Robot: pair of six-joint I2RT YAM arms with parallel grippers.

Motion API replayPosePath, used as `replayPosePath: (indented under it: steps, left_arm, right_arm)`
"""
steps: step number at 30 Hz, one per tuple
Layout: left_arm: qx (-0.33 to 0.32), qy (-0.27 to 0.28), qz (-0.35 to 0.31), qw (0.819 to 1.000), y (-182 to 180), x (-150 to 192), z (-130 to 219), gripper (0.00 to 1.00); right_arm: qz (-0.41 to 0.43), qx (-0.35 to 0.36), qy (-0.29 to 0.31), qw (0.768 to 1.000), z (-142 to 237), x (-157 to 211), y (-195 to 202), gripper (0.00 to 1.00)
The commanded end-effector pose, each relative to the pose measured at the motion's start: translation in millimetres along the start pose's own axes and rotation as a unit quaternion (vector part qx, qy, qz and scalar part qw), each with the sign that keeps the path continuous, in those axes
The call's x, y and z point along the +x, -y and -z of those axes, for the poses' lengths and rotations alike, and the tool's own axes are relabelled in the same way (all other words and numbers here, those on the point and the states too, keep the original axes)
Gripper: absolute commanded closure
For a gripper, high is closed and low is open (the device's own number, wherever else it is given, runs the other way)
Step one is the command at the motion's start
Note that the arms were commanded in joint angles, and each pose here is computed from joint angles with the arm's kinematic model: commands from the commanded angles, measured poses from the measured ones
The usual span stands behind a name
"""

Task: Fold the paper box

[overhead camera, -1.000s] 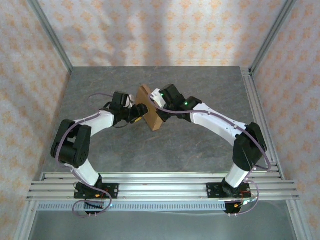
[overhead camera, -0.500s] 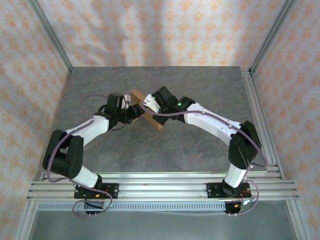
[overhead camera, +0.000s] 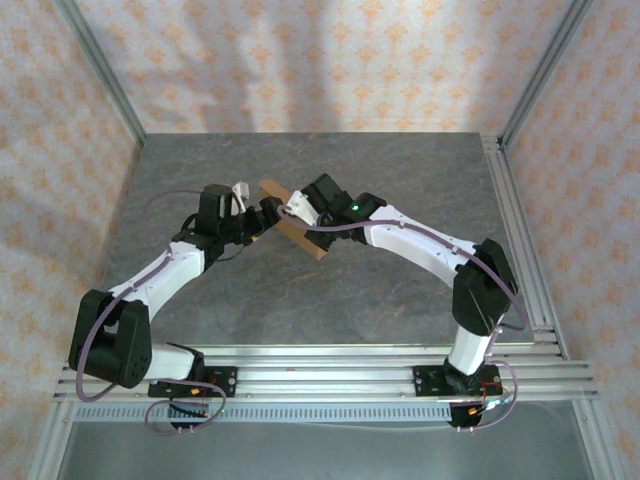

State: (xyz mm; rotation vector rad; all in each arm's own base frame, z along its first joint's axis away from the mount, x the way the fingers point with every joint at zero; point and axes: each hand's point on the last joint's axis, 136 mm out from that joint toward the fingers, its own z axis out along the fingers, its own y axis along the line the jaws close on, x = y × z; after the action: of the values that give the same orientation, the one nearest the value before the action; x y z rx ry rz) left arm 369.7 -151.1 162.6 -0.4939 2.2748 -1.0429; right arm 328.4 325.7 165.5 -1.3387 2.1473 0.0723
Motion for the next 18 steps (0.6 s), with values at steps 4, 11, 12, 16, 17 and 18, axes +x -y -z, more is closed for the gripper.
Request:
replayPosePath:
  steps: [4, 11, 12, 16, 17, 18]
  left_arm:
    - [-0.011, 0.008, 0.057, 0.998, 3, -23, -21, 0.23]
    - [-0.039, -0.014, 0.083, 0.996, -12, -23, -42, 0.36]
    - [-0.042, -0.018, 0.086, 0.995, -15, -21, -45, 0.38]
    - [-0.061, -0.029, 0.101, 0.993, -32, -13, -52, 0.52]
    - [-0.064, -0.032, 0.103, 0.992, -35, -10, -53, 0.54]
    - [-0.066, -0.033, 0.105, 0.992, -37, -9, -54, 0.56]
  right_arm:
    - [0.012, -0.017, -0.036, 0.999, -8, 16, -8, 1.0]
    - [0.022, -0.029, -0.029, 0.999, -8, 17, -13, 1.0]
    - [0.024, -0.029, -0.028, 0.999, -8, 16, -13, 1.0]
    - [0.026, -0.023, -0.024, 0.999, -8, 14, -10, 1.0]
    - [0.024, -0.02, -0.018, 0.999, -7, 11, -9, 0.99]
    - [0.021, -0.02, -0.011, 1.0, -6, 9, -9, 0.96]
